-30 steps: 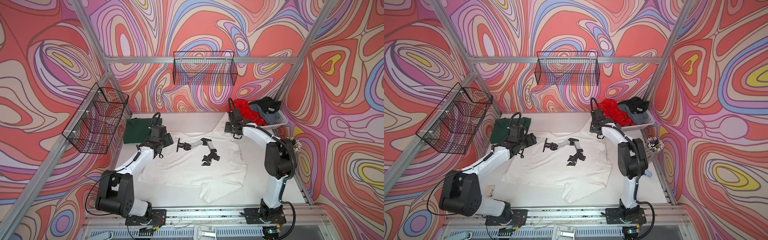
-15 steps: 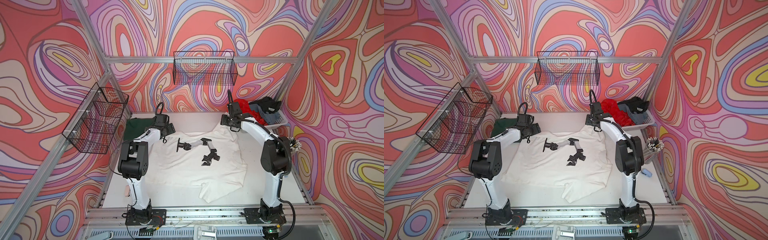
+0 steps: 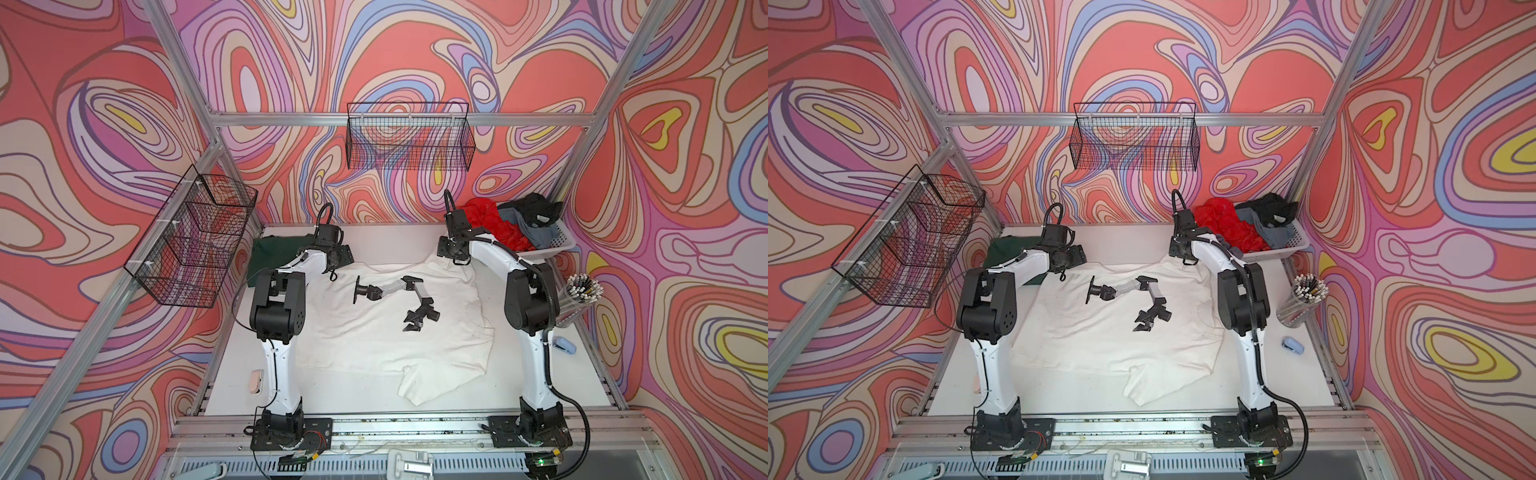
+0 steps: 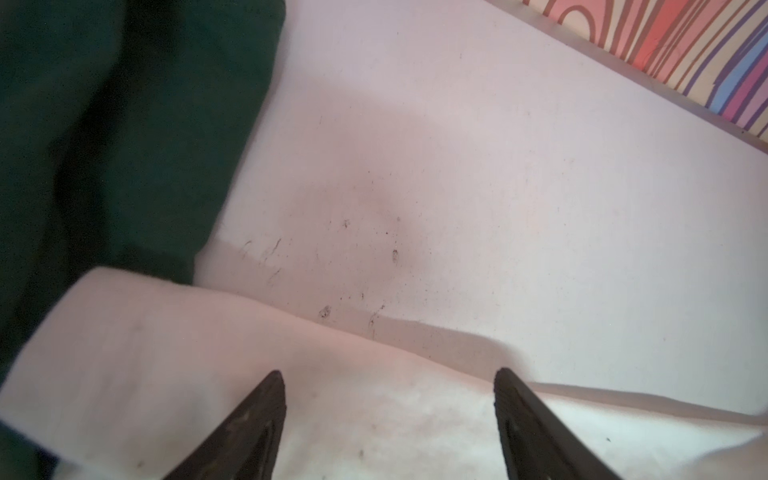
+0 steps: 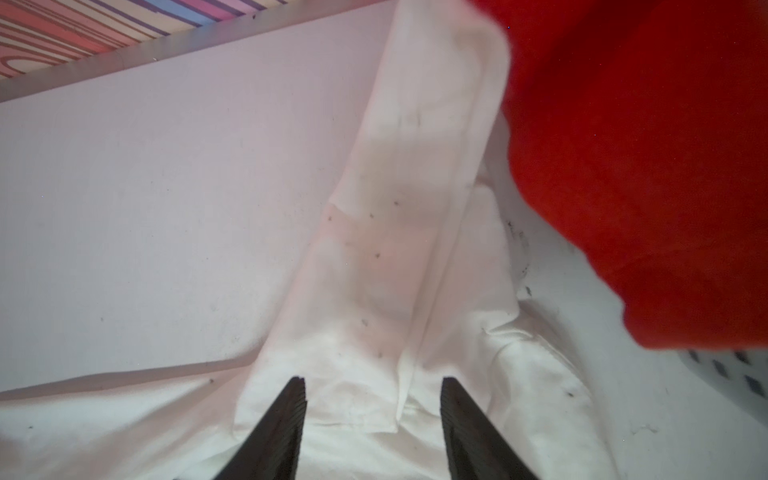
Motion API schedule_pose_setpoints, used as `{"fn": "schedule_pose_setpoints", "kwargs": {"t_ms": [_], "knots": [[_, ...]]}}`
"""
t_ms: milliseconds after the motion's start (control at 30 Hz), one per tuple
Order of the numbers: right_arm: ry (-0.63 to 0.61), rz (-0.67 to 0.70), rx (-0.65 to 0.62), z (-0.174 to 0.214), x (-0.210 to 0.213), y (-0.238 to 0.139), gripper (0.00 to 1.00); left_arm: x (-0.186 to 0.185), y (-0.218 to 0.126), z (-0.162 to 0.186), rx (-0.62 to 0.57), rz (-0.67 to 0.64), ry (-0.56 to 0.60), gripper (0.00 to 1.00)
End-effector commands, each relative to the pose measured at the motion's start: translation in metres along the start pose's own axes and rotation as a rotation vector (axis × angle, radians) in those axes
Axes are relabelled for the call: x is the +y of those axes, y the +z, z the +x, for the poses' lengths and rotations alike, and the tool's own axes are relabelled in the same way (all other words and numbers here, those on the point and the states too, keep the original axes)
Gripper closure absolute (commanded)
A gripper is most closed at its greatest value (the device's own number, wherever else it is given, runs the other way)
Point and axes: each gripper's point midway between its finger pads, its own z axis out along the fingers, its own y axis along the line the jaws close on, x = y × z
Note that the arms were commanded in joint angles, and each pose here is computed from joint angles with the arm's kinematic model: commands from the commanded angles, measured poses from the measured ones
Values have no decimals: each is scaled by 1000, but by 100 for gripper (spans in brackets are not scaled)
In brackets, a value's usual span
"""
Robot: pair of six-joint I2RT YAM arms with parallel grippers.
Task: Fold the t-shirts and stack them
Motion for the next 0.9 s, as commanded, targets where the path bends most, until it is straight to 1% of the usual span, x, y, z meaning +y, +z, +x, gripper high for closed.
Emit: {"fn": "schedule_pose_setpoints", "kwargs": {"t_ms": [0, 133, 233, 367, 467, 667, 800, 867], "knots": [[16, 7, 23, 16, -2, -4, 48, 2, 5, 0, 24, -1, 0, 23], [18, -7, 64, 35, -2, 4, 52, 0, 6, 0, 27, 12, -2, 23], [19, -24, 72, 40, 0, 7, 55, -1, 5, 0, 28, 15, -3, 24], [15, -26, 52, 34, 2, 6, 58, -2, 4, 0, 27, 18, -3, 24], [13, -28, 35, 27, 4, 4, 58, -2, 3, 0, 27, 18, -5, 24], [16, -37, 26, 19, 10, 12, 59, -3, 1, -1, 25, 23, -8, 24], [7, -82, 18, 15, 21, 14, 59, -4, -1, -3, 21, 26, -7, 24], [5, -70, 23, 15, 21, 18, 59, -4, 0, -2, 24, 27, -9, 24]]}}
